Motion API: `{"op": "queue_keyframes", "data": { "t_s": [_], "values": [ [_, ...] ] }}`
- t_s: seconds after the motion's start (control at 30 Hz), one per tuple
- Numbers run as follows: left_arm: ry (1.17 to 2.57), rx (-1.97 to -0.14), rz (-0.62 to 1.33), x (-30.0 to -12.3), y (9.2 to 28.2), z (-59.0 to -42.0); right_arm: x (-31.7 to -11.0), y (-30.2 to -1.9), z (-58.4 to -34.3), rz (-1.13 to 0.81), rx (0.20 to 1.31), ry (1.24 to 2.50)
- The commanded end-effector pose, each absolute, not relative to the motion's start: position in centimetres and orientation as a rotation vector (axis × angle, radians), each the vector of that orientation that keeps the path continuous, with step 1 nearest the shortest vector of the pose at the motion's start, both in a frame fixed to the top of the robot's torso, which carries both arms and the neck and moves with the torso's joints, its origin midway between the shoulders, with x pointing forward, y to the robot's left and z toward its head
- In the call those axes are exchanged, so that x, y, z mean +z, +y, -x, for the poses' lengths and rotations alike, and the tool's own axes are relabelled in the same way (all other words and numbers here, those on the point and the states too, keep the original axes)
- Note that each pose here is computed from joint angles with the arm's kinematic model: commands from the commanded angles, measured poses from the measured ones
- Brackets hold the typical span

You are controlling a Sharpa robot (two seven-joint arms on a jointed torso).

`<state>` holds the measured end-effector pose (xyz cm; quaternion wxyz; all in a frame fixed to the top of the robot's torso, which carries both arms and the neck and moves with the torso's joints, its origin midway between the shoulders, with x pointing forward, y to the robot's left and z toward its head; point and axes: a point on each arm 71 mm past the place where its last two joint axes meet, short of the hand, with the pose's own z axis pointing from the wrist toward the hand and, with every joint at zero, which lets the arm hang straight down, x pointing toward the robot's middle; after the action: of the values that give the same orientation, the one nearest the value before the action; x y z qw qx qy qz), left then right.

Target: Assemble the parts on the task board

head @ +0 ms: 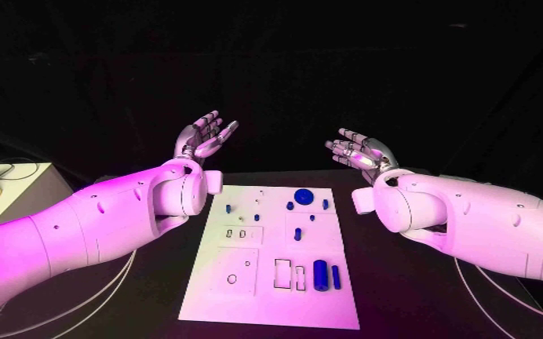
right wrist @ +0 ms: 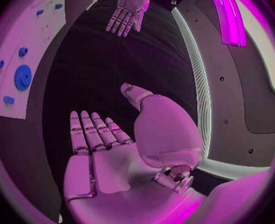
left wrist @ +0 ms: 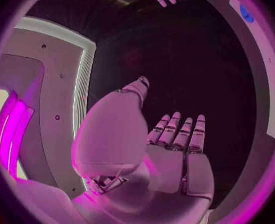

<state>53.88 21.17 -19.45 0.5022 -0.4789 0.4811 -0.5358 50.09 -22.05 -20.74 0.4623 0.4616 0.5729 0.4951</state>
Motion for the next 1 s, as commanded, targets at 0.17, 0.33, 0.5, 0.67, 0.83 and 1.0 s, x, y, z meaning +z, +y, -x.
{"op": "queue_keyframes", "data": {
  "t_s": [0.17,0.33,0.5,0.67,0.83,1.0],
  "values": [
    [1.191,-1.459,1.154,-19.0,21.1,-54.4,-20.3,-22.9,-50.8,-0.875,1.207,1.551],
    [1.211,-1.479,1.148,-19.0,21.3,-54.2,-19.9,-23.2,-51.1,-0.695,1.134,1.545],
    [1.258,-1.537,1.105,-18.8,21.3,-53.6,-19.3,-23.2,-51.3,-0.455,1.049,1.546],
    [1.305,-1.586,1.071,-18.5,21.3,-52.6,-18.5,-22.7,-51.3,-0.192,0.954,1.542],
    [1.342,-1.627,1.061,-17.9,21.3,-51.1,-17.8,-22.0,-51.3,0.032,0.846,1.541],
    [1.375,-1.684,1.050,-17.2,20.9,-49.3,-17.5,-21.3,-51.4,0.208,0.727,1.556]
  ]
}}
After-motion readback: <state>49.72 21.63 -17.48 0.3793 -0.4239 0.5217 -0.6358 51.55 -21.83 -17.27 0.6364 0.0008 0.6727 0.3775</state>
